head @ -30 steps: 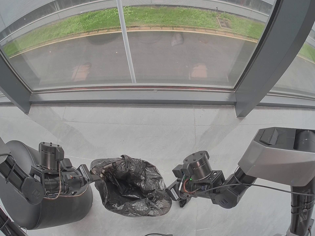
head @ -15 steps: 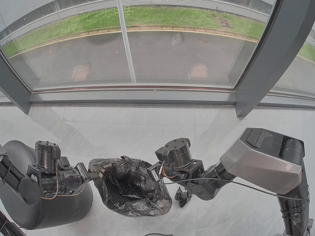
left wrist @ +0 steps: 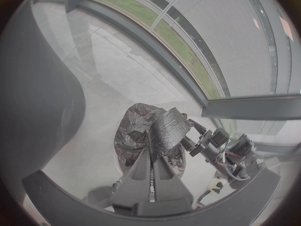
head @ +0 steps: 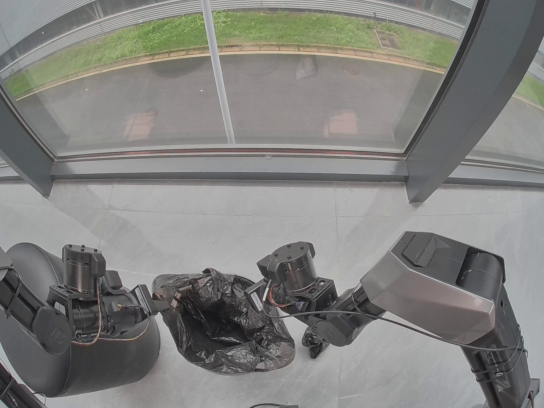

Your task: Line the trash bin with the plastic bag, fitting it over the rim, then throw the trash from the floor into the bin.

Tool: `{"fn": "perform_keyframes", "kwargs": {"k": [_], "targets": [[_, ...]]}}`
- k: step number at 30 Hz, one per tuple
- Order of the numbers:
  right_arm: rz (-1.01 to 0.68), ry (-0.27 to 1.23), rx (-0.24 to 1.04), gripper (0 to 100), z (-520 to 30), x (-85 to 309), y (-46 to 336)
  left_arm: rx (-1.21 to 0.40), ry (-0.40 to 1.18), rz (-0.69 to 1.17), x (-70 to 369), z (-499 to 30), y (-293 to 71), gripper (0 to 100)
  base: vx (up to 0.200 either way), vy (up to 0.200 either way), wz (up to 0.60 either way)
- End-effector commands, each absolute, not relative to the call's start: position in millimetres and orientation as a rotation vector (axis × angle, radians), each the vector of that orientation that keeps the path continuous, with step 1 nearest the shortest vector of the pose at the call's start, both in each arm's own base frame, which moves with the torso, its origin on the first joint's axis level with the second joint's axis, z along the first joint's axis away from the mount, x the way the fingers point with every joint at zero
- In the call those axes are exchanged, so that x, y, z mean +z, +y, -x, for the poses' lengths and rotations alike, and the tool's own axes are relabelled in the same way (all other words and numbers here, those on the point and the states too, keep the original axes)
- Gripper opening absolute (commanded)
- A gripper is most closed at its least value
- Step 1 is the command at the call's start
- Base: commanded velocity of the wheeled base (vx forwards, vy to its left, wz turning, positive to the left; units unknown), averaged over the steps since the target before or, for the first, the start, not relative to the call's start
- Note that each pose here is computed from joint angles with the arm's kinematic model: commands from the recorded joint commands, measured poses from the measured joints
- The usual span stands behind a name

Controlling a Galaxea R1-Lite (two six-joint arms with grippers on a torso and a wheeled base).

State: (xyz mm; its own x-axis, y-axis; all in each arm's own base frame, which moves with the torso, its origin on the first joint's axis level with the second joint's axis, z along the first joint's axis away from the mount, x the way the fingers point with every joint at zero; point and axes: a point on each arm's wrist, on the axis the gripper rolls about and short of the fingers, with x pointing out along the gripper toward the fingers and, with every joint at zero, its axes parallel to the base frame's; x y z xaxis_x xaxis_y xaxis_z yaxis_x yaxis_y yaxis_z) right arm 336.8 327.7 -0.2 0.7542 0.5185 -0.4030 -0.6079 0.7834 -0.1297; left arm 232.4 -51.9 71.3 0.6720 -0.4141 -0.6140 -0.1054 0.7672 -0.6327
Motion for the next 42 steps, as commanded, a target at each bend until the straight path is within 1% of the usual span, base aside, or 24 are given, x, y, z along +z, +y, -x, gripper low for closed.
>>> {"fn": "perform_keyframes", "kwargs": {"k": [1, 5, 10, 15, 22, 25, 31, 36, 42], "targets": [[0.257, 0.346, 0.606, 100, -339, 2, 327, -0.176, 0.834, 0.609, 65, -230, -49, 0, 0.000, 0.000, 0.00], [0.254, 0.336, 0.584, 100, -340, 5, 325, -0.154, 0.831, 0.555, 62, -228, -47, 0, 0.000, 0.000, 0.00], [0.253, 0.336, 0.583, 100, -337, 11, 322, -0.154, 0.833, 0.559, 62, -226, -45, 0, 0.000, 0.000, 0.00], [0.262, 0.347, 0.618, 100, -321, 18, 322, -0.158, 0.832, 0.566, 63, -225, -46, 0, 0.000, 0.000, 0.00], [0.288, 0.355, 0.616, 100, -320, 6, 329, -0.174, 0.805, 0.573, 70, -221, -45, 0, 0.000, 0.000, 0.00], [0.287, 0.352, 0.605, 100, -320, 8, 328, -0.177, 0.797, 0.574, 73, -219, -45, 0, 0.000, 0.000, 0.00], [0.281, 0.341, 0.642, 100, -314, 17, 330, -0.176, 0.800, 0.574, 72, -219, -45, 0, 0.000, 0.000, 0.00], [0.307, 0.303, 0.712, 100, -314, 20, 340, -0.178, 0.799, 0.574, 73, -219, -45, 0, 0.000, 0.000, 0.00], [0.324, 0.301, 0.720, 100, -318, 12, 346, -0.176, 0.798, 0.574, 73, -219, -45, 0, 0.000, 0.000, 0.00]]}}
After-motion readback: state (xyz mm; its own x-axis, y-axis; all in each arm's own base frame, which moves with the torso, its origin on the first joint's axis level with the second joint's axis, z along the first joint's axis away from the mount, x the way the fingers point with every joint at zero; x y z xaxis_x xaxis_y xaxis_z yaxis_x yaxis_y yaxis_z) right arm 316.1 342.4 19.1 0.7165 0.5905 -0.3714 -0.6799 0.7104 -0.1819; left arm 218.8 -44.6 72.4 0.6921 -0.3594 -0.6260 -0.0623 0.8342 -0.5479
